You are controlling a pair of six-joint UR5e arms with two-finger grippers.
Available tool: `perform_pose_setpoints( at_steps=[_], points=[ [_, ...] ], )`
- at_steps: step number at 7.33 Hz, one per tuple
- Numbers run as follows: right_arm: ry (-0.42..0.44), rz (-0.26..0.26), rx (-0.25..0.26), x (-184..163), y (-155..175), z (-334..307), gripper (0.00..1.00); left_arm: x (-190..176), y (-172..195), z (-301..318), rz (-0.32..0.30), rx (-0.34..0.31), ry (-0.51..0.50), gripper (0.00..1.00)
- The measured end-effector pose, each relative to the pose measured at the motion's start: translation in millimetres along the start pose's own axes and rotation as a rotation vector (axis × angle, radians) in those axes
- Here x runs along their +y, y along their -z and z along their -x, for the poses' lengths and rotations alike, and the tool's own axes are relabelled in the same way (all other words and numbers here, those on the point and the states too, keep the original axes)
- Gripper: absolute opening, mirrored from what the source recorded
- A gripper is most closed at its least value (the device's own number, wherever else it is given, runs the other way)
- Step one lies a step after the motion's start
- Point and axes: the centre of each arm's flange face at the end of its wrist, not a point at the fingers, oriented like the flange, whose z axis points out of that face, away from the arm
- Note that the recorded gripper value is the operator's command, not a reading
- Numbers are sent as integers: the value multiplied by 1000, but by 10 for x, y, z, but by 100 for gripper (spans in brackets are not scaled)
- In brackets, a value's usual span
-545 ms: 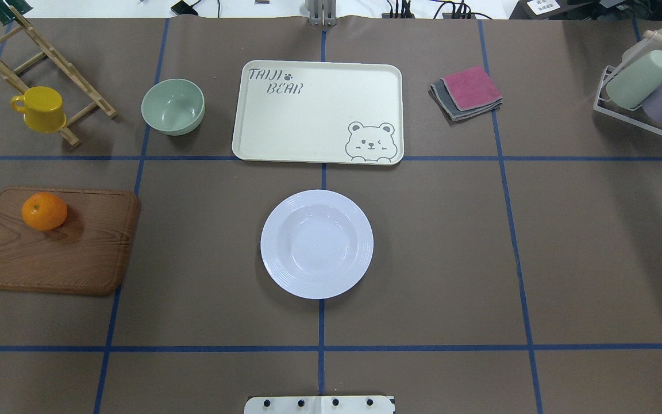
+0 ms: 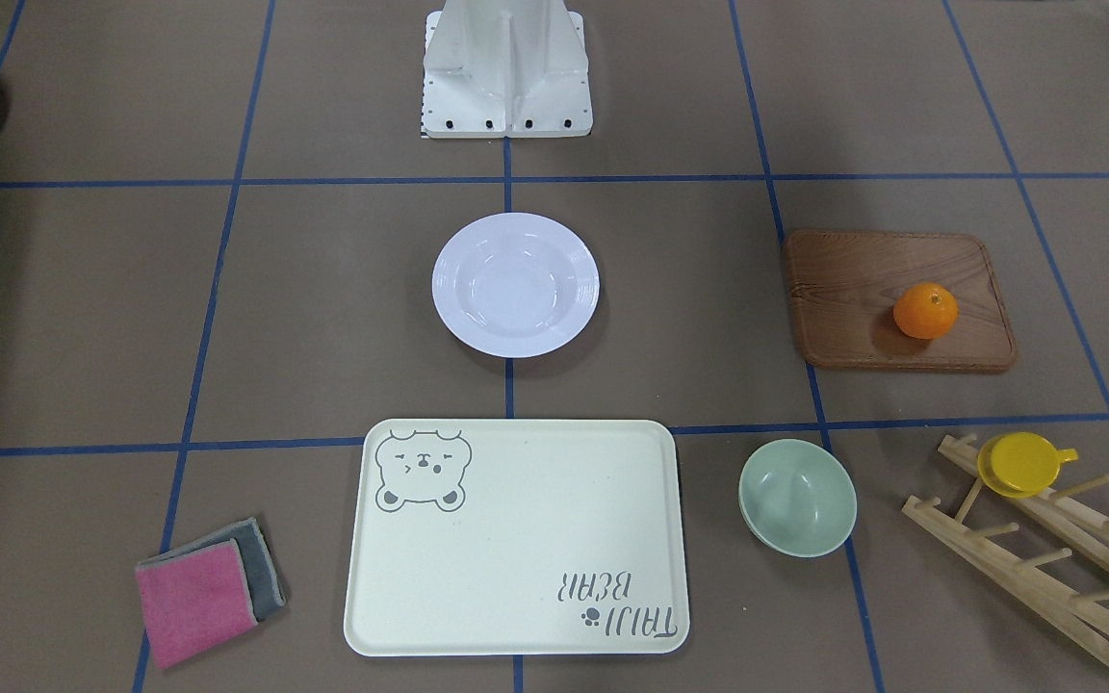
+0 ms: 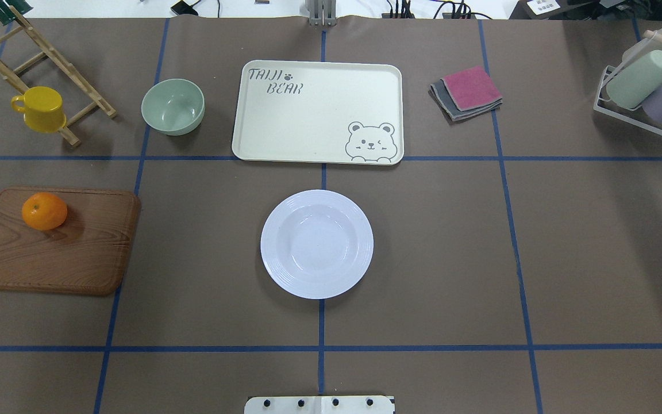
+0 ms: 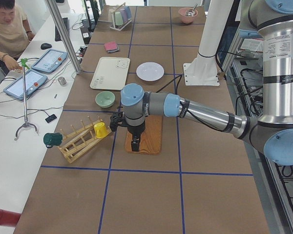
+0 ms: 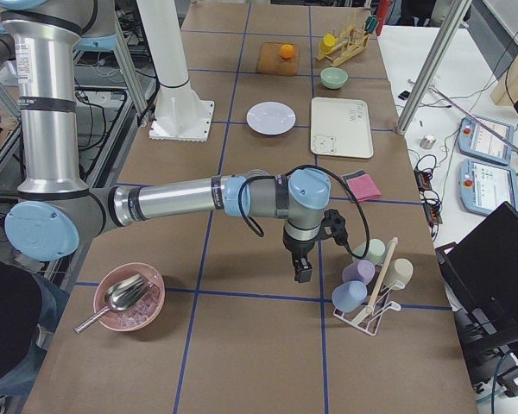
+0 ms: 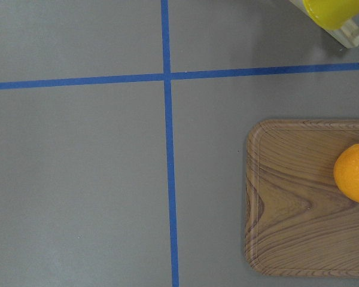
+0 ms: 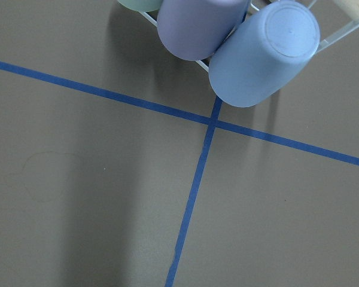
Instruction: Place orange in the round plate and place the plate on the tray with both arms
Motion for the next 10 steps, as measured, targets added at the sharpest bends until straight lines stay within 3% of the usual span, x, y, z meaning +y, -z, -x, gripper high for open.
perform_pose_setpoints(
  at_steps=[5,7,10],
  points=[
    [6,-11,1,-45,33,24,100,-429,387,-728,-141,28,-202,100],
    [9,-10,-2,-58,23,45,100,-536,9,-1232,-119,57,-268,100],
    [12,-8,-3,-63,12,53,100,-612,-680,-1624,-104,71,-259,100]
  ],
)
